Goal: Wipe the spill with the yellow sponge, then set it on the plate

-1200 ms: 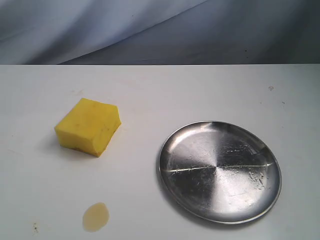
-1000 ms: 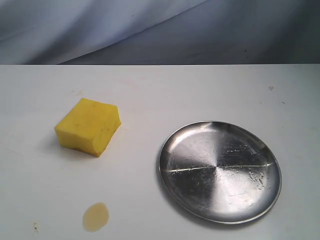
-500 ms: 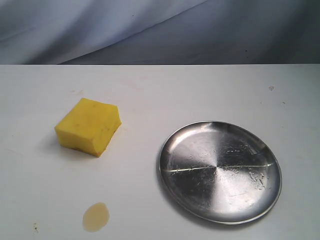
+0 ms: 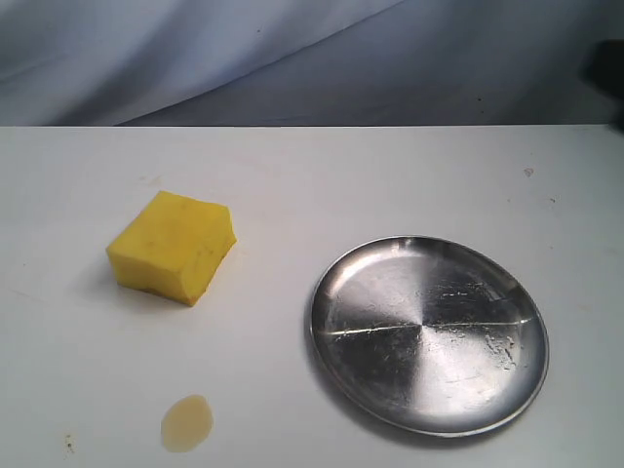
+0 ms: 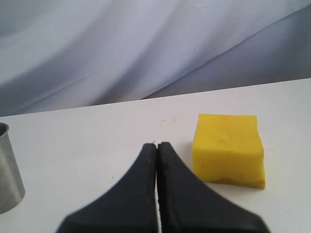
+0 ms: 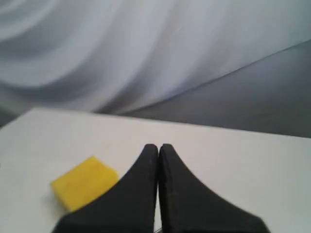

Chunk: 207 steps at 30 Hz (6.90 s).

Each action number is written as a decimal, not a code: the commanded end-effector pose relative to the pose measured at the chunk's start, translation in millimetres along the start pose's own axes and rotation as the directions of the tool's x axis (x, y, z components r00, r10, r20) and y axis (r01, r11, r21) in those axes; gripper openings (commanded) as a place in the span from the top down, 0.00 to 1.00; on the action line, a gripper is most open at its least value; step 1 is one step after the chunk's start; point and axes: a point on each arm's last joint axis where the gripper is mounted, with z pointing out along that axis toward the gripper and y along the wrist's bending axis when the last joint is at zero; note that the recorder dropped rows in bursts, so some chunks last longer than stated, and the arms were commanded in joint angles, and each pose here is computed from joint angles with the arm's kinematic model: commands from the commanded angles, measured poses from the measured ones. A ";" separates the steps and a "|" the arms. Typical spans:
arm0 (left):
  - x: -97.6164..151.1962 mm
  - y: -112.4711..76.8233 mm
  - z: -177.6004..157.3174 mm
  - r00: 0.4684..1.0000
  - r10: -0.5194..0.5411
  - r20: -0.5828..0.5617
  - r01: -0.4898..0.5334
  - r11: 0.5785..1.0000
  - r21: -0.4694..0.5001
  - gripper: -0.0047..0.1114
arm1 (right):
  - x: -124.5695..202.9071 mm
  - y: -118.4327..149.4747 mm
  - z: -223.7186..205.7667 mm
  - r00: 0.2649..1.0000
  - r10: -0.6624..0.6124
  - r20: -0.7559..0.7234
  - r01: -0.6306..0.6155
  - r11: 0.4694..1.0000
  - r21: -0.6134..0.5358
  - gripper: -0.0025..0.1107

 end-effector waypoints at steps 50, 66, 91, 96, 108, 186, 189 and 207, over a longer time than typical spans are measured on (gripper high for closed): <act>0.8 -0.4 0.1 1.000 -0.001 0.006 0.001 1.000 0.006 0.96 | 126.1 125.5 302.4 0.600 -0.264 -0.755 0.055 0.955 -0.291 0.98; 0.8 -0.4 0.1 1.000 -0.001 0.006 0.001 1.000 0.006 0.96 | 180.7 137.6 186.5 0.431 -0.416 -0.801 0.089 0.903 -0.421 0.98; 0.8 -0.4 0.1 1.000 -0.001 0.006 0.001 1.000 0.006 0.96 | 198.1 168.5 286.2 0.446 -0.395 -0.803 0.091 0.913 -0.399 0.98; 0.8 -0.4 0.1 1.000 -0.001 0.006 0.001 1.000 0.006 0.96 | 200.4 137.0 281.8 0.347 -0.359 -0.866 0.092 0.932 -0.350 0.98; 0.8 -0.4 0.1 1.000 -0.001 0.006 0.001 1.000 0.006 0.96 | 211.5 113.9 211.6 0.250 -0.404 -0.880 0.123 0.915 -0.385 0.98; 0.8 -0.4 0.1 1.000 -0.001 0.006 0.001 1.000 0.006 0.96 | 165.9 114.4 304.7 0.246 -0.346 -0.905 0.214 0.930 -0.297 0.98; 0.8 -0.4 0.1 1.000 -0.001 0.006 0.001 1.000 0.006 0.96 | 166.8 119.5 295.8 0.172 -0.380 -0.909 0.221 0.914 -0.340 0.98; 0.8 -0.4 0.1 1.000 -0.001 0.006 0.001 1.000 0.006 0.96 | 67.4 182.3 253.0 0.645 -0.443 -0.622 0.139 0.869 -0.475 0.98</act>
